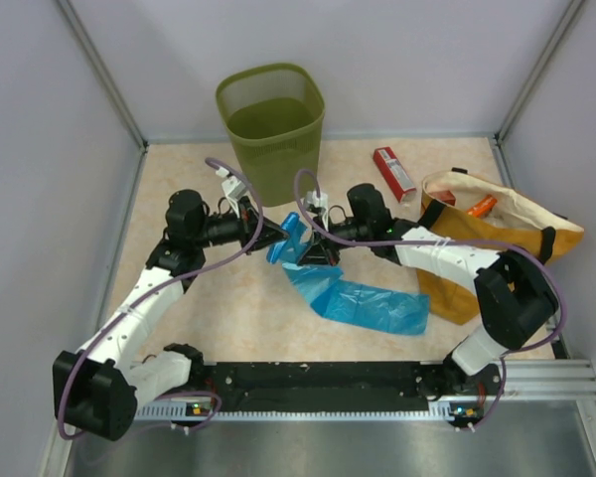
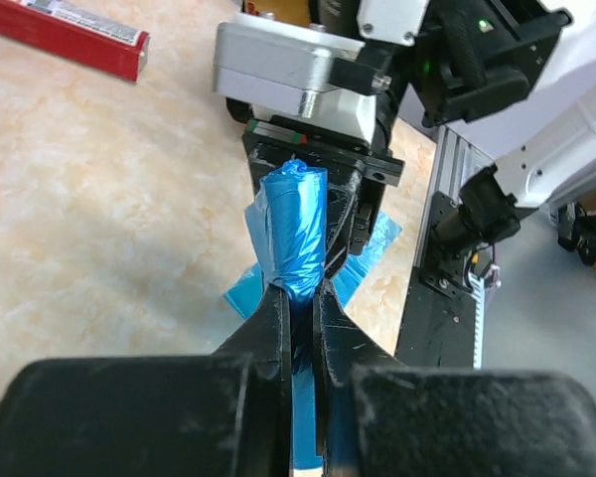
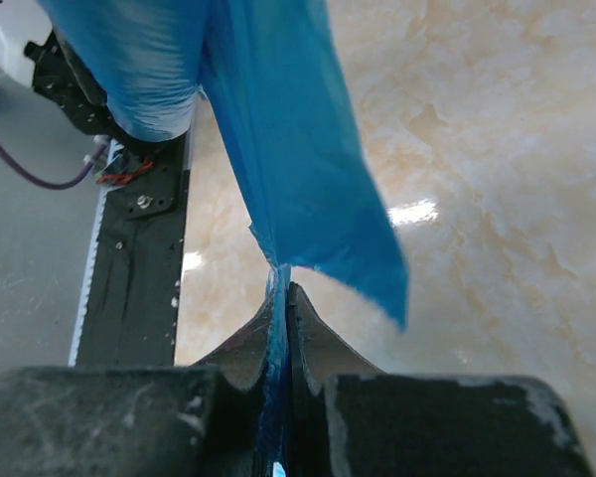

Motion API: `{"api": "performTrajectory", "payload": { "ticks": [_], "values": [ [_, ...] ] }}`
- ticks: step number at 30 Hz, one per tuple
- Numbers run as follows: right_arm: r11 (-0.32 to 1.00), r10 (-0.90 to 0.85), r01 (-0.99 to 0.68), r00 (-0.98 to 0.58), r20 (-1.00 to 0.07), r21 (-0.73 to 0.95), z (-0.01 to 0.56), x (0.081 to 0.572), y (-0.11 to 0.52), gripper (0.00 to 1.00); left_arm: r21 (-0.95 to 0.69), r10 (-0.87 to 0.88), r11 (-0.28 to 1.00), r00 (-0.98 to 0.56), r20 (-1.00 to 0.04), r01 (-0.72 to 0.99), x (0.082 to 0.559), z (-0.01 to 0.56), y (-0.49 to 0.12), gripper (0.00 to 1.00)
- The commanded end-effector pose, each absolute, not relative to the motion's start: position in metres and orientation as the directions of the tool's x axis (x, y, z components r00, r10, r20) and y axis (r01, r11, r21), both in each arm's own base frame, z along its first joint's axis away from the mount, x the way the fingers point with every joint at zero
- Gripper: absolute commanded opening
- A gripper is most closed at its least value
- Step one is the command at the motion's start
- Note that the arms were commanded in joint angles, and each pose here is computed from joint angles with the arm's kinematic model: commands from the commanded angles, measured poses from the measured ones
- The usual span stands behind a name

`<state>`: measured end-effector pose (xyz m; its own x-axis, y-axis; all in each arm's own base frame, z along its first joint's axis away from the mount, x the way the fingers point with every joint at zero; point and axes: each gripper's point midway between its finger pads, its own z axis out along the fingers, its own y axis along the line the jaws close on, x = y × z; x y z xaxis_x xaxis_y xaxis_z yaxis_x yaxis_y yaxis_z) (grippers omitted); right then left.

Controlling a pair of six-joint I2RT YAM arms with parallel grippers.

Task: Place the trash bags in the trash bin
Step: Tear the trash bag at the center of the board.

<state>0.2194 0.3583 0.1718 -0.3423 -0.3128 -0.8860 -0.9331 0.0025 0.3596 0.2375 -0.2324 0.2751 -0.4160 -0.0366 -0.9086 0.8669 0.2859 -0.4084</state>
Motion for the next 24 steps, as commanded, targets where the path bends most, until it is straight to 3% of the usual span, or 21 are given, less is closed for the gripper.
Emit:
{"api": "performTrajectory", "payload": {
  "ticks": [1,12,24],
  "values": [
    [0.062,-0.281,-0.947,-0.320,-0.905,0.316,0.175,0.224,0.363,0.00,-0.330,-0.173,0.378,-0.284,-0.943,0.865,0.268,0.313,-0.226,0.00],
    [-0.019,-0.368,-0.985,-0.151,-0.918,0.169,0.165,0.184,0.382,0.00,-0.414,-0.254,0.604,-0.328,-0.910,0.681,0.314,0.290,-0.199,0.00],
    [-0.133,-0.424,-0.989,-0.002,-0.905,0.065,0.164,0.155,0.386,0.00,-0.345,-0.211,0.806,-0.311,-0.926,0.481,0.350,0.279,-0.160,0.00]
  ]
}}
